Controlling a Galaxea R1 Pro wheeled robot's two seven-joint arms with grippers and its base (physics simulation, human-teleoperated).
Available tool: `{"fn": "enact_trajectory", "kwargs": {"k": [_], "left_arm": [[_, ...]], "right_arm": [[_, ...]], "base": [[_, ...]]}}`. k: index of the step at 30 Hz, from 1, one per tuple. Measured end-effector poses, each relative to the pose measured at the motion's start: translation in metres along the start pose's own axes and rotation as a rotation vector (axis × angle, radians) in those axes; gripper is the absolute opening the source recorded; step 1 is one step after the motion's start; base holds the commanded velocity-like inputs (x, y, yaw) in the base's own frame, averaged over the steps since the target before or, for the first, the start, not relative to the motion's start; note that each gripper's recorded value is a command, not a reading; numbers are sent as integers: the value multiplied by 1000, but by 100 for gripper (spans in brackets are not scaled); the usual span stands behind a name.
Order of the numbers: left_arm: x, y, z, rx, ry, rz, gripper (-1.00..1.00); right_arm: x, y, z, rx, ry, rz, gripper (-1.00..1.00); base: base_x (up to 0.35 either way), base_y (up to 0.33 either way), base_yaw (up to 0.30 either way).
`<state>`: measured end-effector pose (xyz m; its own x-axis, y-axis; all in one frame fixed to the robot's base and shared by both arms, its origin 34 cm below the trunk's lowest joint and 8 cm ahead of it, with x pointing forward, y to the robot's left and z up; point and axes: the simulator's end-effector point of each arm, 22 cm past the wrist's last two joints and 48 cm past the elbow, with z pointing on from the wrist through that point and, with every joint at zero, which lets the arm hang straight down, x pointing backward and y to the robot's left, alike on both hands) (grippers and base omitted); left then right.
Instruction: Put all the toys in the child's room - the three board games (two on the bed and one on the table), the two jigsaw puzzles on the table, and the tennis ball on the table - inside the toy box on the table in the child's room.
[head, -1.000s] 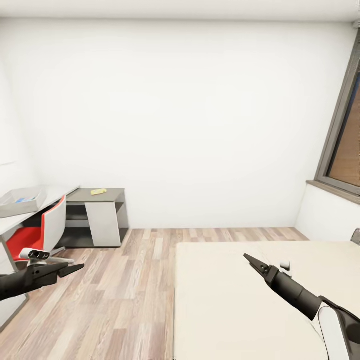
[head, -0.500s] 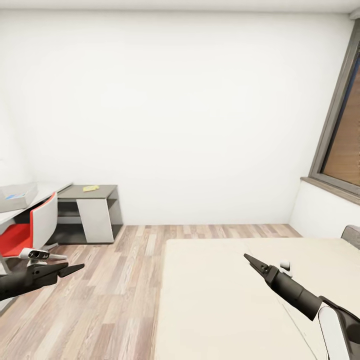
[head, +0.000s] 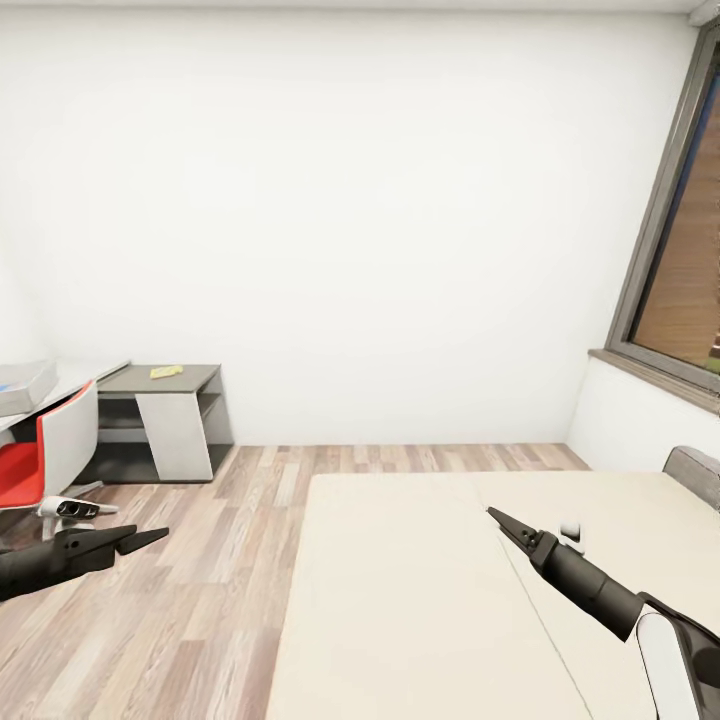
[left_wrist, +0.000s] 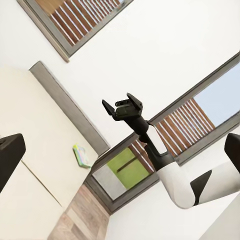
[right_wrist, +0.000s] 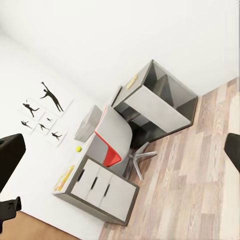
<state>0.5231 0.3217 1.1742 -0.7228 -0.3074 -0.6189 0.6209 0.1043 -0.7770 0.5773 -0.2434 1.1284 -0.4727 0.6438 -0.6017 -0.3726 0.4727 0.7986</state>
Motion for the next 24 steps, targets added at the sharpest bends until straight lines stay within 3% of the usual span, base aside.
{"fn": "enact_trajectory", "kwargs": {"k": [24], "left_arm": [[0, 0, 0, 0, 0, -1, 100]], "right_arm": [[0, 0, 0, 0, 0, 0, 100]], "base": [[0, -291, 0]]}}
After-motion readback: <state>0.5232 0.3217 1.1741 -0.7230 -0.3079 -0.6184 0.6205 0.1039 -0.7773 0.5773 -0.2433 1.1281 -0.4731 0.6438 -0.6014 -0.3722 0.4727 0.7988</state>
